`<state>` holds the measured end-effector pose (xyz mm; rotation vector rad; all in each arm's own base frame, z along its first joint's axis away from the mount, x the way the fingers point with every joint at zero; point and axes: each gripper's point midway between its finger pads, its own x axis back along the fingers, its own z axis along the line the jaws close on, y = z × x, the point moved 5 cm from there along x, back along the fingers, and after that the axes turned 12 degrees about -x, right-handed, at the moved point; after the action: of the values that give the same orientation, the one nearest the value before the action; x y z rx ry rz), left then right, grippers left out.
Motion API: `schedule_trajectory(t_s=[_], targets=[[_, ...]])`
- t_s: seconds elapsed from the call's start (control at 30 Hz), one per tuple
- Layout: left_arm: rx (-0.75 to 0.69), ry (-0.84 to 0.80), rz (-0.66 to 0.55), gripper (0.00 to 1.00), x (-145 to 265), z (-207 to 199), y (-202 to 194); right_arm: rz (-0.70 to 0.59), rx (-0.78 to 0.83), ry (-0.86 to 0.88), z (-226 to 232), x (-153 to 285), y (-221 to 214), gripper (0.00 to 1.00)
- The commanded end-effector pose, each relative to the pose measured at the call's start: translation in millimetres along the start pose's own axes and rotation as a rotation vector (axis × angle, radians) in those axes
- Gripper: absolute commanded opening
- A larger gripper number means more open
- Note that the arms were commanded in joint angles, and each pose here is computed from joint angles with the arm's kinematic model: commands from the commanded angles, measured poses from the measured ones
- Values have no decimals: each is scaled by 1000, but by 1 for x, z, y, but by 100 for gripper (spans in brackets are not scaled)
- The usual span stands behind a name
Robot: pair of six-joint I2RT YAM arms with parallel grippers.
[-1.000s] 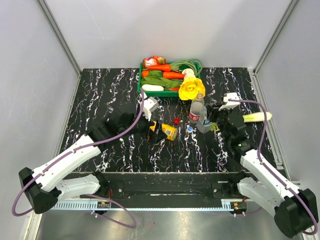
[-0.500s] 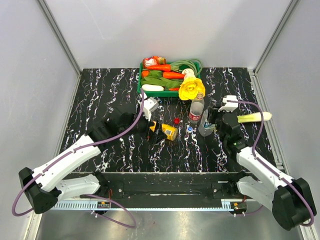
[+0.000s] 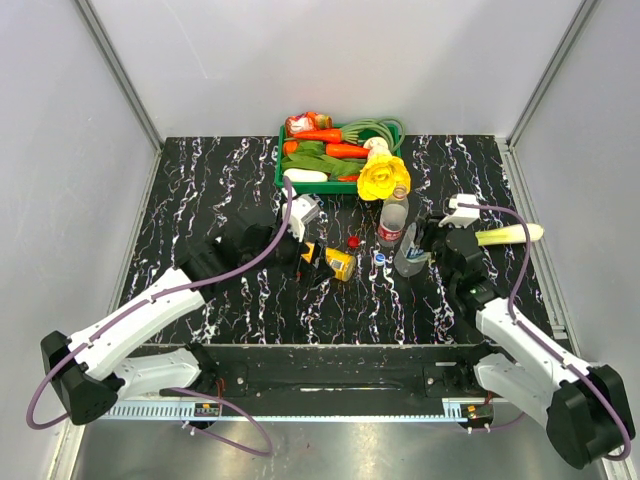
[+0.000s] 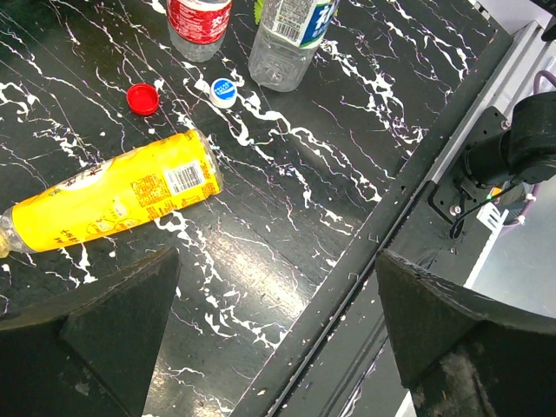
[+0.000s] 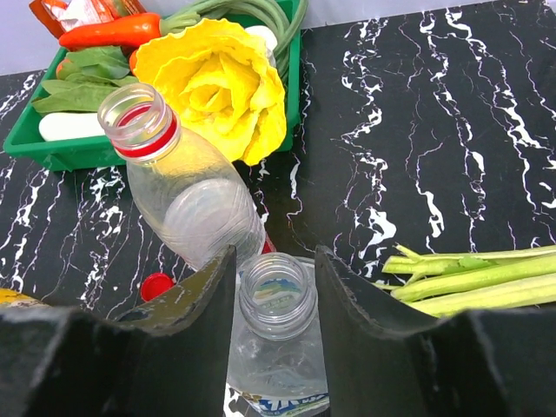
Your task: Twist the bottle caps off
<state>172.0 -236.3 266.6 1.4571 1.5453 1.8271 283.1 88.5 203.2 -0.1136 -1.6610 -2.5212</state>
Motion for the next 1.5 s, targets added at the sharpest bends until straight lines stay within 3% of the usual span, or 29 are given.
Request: schedule_trajectory(t_s=[0.0,0.13,0.37,0.63,0.93,1.33,1.47], targets=[[11,26,-54,99,2,3,11,-48,-21,28,11,2,24,48],[17,39,-56,99,4,4,11,-54,-27,46,15,5,30,61],[52,72,-49,99,4,9,8,-90,-29,142,30,17,51,74],[191,166,-2,99,-4,29,-9,-89,-14,278,54,30,74,98],[446,297,65,99,-22,57,-37,52,-57,418,87,36,84,100],[681,344,169,99,-55,81,-70,339,-143,648,132,27,58,100],[738,346,173,99,-52,91,-82,444,-136,679,145,18,39,92]])
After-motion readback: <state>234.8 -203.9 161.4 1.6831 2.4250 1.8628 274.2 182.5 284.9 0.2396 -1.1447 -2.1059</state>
